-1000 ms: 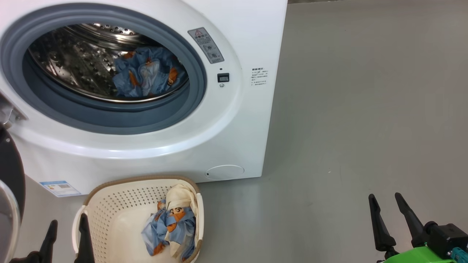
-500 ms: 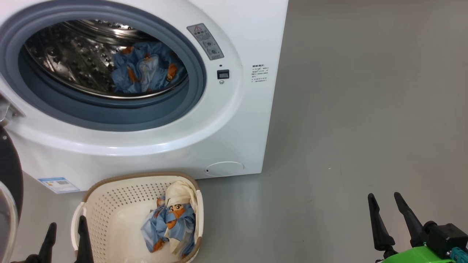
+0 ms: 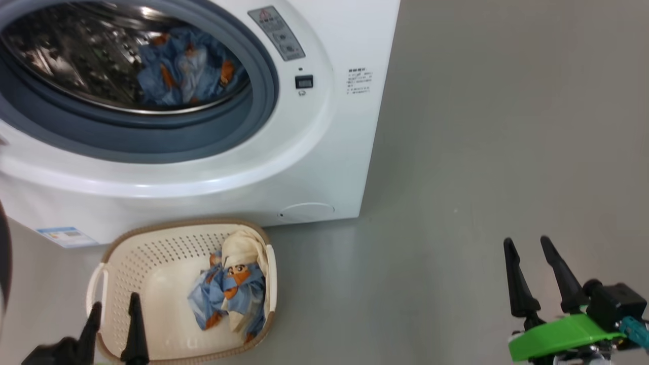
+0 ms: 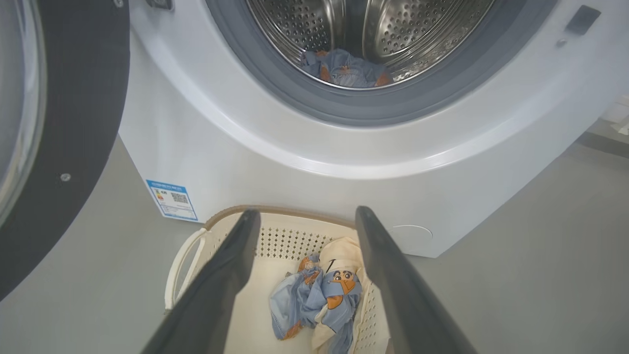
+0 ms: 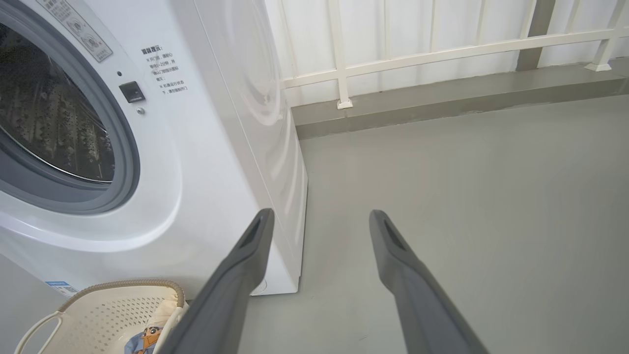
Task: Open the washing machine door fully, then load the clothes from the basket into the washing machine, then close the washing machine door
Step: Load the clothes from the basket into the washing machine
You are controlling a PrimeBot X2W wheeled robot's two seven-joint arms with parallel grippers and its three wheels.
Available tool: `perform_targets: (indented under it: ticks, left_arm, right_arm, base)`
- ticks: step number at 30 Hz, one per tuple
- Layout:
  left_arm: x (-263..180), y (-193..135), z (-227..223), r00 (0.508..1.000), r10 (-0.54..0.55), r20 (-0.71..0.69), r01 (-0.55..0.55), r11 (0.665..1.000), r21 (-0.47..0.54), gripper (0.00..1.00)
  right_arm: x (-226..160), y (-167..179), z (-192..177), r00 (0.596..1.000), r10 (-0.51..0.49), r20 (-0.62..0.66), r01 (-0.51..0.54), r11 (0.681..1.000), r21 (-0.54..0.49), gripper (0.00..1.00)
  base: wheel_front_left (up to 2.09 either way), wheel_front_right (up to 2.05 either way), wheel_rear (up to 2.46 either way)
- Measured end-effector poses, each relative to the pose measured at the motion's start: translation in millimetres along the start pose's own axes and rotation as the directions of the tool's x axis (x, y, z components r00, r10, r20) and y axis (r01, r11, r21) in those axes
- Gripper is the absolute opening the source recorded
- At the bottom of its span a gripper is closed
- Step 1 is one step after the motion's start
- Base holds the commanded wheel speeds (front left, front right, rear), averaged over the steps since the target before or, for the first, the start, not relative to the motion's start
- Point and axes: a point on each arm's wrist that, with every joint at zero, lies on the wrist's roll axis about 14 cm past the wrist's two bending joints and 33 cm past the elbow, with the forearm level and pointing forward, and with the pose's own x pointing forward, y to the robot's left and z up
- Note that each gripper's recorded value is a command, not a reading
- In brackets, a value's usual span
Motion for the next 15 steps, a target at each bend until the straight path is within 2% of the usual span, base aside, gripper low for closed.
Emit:
perform_targets:
  ticks: [15]
  left_arm:
    - [59,-18,-64,0.975,-0.077,-0.210,0.074,0.997,-0.022,1.00]
  right_arm:
    - [46,11,-19,0.999,0.031,-0.022,-0.031,1.000,-0.003,1.00]
  base:
    - [0.00,0.00,0.00]
